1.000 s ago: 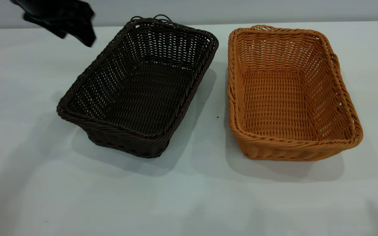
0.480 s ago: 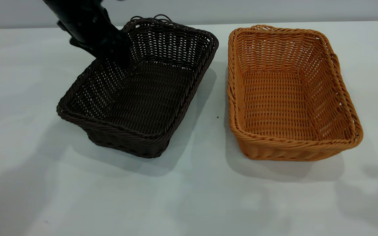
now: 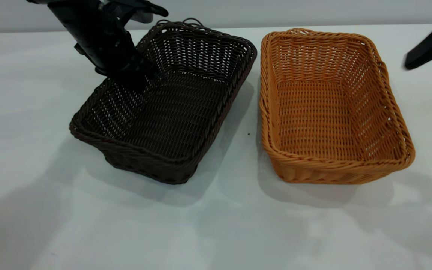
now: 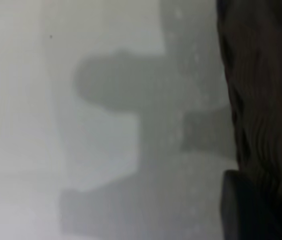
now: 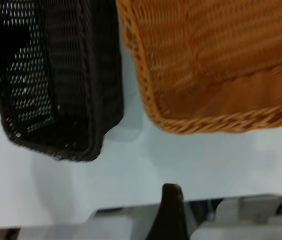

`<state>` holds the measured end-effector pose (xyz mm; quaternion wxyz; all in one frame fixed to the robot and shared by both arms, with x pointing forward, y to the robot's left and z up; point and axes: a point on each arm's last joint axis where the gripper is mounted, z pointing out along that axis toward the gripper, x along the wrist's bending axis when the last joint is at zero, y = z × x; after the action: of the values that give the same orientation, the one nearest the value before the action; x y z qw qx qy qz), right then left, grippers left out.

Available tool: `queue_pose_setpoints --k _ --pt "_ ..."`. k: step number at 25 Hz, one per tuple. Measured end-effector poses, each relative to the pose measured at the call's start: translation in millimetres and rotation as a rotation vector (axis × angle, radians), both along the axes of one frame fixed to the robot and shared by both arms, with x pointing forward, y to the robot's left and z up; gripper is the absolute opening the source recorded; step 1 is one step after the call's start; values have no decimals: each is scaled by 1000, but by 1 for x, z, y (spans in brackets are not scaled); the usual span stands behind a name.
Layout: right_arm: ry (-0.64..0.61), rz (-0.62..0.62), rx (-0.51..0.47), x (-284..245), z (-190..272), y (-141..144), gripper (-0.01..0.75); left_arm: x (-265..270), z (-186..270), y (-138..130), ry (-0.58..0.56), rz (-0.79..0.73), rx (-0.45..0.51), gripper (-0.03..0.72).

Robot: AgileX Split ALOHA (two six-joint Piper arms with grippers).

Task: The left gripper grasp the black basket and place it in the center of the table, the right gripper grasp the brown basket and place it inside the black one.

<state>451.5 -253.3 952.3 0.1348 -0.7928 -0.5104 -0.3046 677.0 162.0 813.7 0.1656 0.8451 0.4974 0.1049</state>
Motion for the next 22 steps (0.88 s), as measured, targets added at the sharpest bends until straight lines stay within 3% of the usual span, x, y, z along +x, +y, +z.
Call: queue_pose_setpoints --k 1,4,12,18,22 --pt "23 9 18 2 -6 5 565 1 1 0 -8 5 -6 90" --pt "98 13 76 7 -23 23 565 2 4 0 -22 -18 -1 86" --pt "349 -204 222 19 -74 54 565 17 47 27 -149 -12 11 84" --pt "486 -376 237 22 -111 56 565 21 59 31 -210 -39 27 84" --pt "497 -423 215 35 -130 55 565 21 59 31 -212 -51 33 84"
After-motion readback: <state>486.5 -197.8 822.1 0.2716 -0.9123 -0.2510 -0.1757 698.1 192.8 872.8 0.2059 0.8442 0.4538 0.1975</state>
